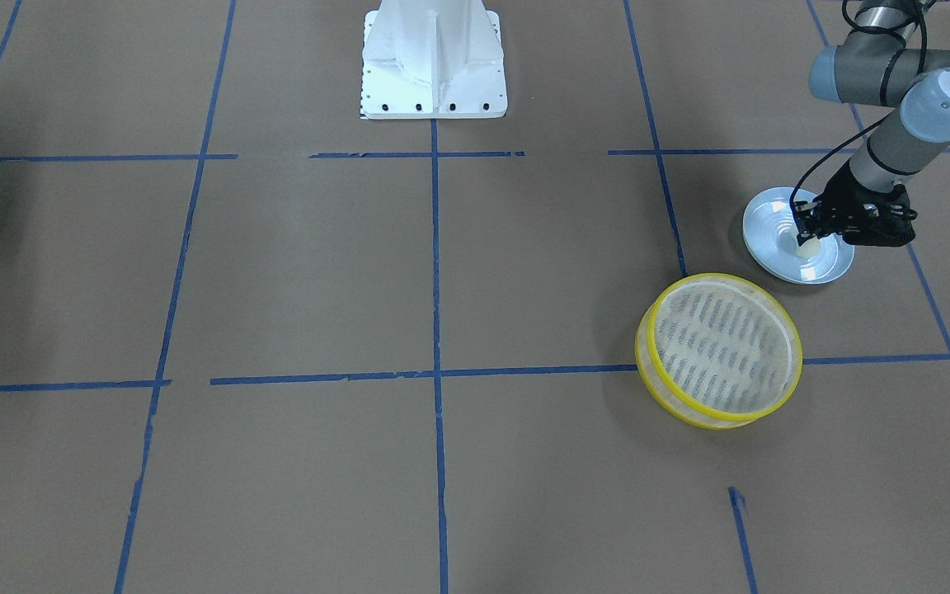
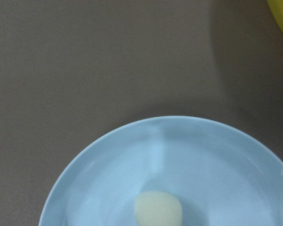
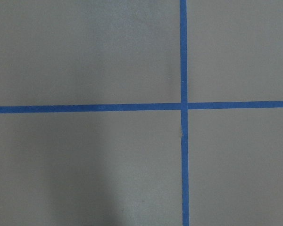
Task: Place bun in steamer
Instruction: 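Lift the bun off the plate with the left gripper, then carry the bun over the yellow steamer and lower it inside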
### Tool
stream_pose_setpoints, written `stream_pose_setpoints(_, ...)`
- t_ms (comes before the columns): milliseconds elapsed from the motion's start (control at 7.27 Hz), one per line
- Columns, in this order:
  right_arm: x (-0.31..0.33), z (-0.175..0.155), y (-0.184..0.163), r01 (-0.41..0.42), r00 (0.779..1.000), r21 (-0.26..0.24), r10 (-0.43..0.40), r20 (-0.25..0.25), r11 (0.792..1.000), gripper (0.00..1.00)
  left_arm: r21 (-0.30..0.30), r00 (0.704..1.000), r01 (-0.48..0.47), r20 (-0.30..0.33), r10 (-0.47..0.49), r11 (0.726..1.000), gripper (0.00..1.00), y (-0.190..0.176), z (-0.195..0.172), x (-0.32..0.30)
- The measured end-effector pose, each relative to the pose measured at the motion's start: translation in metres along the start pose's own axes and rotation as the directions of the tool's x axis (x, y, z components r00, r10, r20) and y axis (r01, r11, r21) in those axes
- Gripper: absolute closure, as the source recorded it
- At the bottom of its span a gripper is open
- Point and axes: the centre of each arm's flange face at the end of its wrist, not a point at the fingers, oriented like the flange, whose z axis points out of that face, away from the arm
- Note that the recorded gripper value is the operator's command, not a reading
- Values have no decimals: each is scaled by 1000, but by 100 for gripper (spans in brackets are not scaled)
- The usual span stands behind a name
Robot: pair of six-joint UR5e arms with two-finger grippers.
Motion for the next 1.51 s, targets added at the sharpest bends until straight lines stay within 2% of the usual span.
stream_pose_setpoints(275,0,0,0,0,1000,0,0,0,1000,0,-18,999,-7,-50,6,1000,90,2,-26,21)
stream_pose_setpoints(550,0,0,0,0,1000,0,0,0,1000,0,-26,999,8,-45,-9,1000,88,-9,-72,41)
stream_pose_setpoints(688,0,0,0,0,1000,0,0,0,1000,0,-20,1000,11,-19,-12,1000,88,-28,-101,48)
stream_pose_setpoints(1100,0,0,0,0,1000,0,0,0,1000,0,18,999,8,53,-9,1000,88,-128,-203,91)
stream_pose_setpoints(1238,0,0,0,0,1000,0,0,0,1000,0,25,999,3,53,-4,1000,87,-151,-218,106)
stream_pose_setpoints(1375,0,0,0,0,1000,0,0,0,1000,0,22,999,-1,47,0,1000,83,-176,-217,123)
stream_pose_setpoints(1512,0,0,0,0,1000,0,0,0,1000,0,17,999,-13,37,13,1000,83,-194,-205,138)
